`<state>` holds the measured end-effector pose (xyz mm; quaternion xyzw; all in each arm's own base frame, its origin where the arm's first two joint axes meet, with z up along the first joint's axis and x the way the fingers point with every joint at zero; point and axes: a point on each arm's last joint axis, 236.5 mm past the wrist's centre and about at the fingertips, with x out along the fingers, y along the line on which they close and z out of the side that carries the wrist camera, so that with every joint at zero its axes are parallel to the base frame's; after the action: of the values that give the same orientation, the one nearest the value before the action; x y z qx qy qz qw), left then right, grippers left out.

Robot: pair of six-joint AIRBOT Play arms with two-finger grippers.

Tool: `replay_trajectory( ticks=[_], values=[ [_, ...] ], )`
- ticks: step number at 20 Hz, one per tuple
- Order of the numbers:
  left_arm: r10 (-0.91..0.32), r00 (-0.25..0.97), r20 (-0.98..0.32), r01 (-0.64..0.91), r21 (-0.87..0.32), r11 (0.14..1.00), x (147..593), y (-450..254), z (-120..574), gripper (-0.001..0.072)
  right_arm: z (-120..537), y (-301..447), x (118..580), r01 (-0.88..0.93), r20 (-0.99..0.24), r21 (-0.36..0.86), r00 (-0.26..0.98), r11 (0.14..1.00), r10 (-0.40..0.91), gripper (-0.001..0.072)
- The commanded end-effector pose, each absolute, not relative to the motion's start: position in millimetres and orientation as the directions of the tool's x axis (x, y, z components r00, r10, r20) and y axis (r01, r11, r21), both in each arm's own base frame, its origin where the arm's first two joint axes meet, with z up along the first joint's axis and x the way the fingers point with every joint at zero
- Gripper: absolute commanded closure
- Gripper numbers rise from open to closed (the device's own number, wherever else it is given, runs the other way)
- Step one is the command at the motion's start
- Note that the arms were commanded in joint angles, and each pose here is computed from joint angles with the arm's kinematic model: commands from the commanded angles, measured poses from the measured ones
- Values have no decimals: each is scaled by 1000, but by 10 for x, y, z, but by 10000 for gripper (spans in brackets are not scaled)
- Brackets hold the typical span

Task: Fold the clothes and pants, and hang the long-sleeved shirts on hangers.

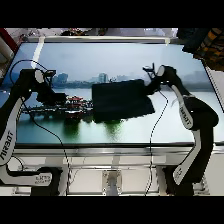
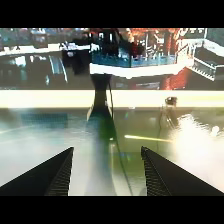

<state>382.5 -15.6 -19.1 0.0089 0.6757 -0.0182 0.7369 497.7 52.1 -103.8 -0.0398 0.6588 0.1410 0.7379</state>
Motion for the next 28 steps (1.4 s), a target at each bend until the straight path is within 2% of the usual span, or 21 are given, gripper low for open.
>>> replay_trajectory(
  ticks=[1,4,7,9,11,12,14,15,18,19,21,22,24,28],
  values=[
    [-15,87,-996,40,-11,999,3826,-157,-189,209,-884,-814,4826,-66,-997,-42,73,997,-37,695],
    [-15,87,-996,40,-11,999,3826,-157,-189,209,-758,-1889,4311,157,-995,-98,-22,983,-96,695],
    [-15,87,-996,40,-11,999,3826,-157,-189,209,-651,-2719,3541,373,-986,-129,-146,919,-79,695],
    [-15,87,-996,40,-11,999,3826,-157,-189,209,-551,-3168,3006,526,-980,-147,-190,838,-53,695],
    [-15,87,-996,40,-11,999,3826,-157,-189,209,-438,-3520,2569,649,-982,-154,-185,745,-41,694],
    [-15,87,-996,40,-11,999,3826,-157,-189,209,-379,-3660,2363,697,-985,-144,-171,702,-32,670],
    [-15,87,-996,40,-11,999,3826,-157,-189,209,-262,-3864,1966,773,-987,-136,-157,620,-21,351],
    [-15,87,-996,40,-11,999,3826,-157,-189,209,-200,-3927,1806,802,-989,-128,-146,584,-17,306],
    [-15,87,-996,40,-11,999,3826,-157,-189,209,42,-4040,1612,864,-999,-51,-38,500,-37,316],
    [-15,87,-996,40,-11,999,3826,-157,-189,209,156,-4058,1680,871,-998,-11,22,491,-61,360],
    [-15,87,-996,40,-11,999,3826,-157,-189,209,455,-3988,2042,838,-976,118,198,533,-94,661],
    [-15,87,-996,40,-11,999,3826,-157,-189,209,638,-3863,2326,796,-948,209,308,568,-83,693],
    [-15,87,-996,40,-11,999,3826,-157,-189,209,959,-3561,2793,712,-898,303,436,634,-61,693],
    [-15,87,-996,40,-11,999,3826,-157,-189,209,1199,-2603,3533,510,-889,284,457,812,24,694]
  ],
)
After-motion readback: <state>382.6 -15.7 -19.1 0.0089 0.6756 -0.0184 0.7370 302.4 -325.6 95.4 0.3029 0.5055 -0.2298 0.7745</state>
